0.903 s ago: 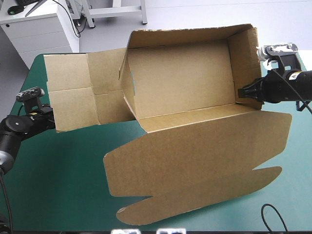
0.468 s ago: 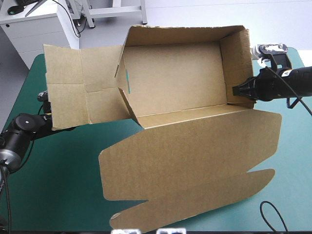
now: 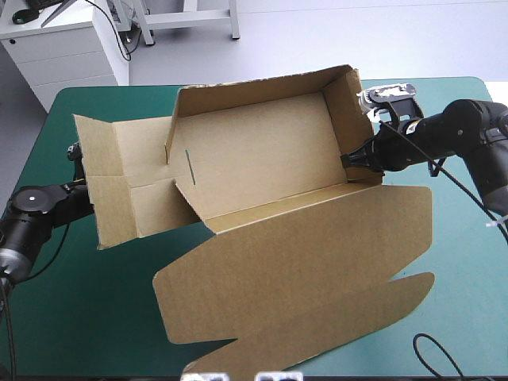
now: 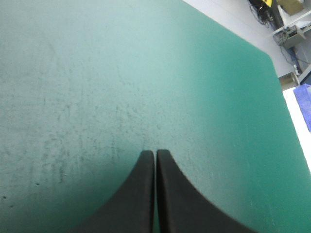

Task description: Fold the box

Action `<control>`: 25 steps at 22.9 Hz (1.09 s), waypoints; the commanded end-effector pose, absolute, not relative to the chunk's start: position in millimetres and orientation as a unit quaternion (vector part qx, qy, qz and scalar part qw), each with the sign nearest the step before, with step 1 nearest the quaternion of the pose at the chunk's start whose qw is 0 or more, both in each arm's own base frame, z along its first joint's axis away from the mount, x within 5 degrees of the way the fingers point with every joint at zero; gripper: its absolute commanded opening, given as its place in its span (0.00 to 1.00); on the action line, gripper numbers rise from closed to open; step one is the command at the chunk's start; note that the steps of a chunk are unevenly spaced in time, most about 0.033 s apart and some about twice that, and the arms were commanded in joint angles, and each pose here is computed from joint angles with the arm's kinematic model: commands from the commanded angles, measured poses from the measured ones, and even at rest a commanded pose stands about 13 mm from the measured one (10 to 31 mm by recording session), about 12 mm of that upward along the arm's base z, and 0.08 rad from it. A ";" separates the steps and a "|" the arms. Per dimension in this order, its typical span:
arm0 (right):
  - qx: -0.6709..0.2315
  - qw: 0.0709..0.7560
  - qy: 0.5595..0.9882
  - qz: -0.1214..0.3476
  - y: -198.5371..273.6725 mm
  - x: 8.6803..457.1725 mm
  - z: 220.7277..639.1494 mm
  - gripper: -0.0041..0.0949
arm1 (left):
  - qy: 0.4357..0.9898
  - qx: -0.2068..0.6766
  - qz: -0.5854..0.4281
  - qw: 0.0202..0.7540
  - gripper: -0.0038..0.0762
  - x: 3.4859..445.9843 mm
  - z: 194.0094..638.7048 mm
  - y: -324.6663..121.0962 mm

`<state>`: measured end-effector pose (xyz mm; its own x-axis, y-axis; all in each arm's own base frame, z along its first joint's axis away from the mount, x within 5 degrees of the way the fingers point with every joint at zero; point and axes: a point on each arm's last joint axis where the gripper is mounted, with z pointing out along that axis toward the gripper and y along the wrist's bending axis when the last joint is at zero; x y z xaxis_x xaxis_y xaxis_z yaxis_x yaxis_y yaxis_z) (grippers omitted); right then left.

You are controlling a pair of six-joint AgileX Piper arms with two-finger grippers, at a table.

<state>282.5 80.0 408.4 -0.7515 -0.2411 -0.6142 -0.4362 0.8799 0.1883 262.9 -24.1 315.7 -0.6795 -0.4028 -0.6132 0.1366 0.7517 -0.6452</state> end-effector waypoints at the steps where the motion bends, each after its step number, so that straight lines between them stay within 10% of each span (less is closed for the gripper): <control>1: -0.163 0.349 0.907 0.171 80.9 288.0 421.0 0.03 | 0.813 -0.058 -0.378 0.440 0.04 243.7 353.7 -31.3; 25: -0.179 0.341 0.907 0.170 94.8 296.3 411.2 0.03 | 0.722 -0.040 -0.563 0.399 0.04 208.1 393.6 -53.8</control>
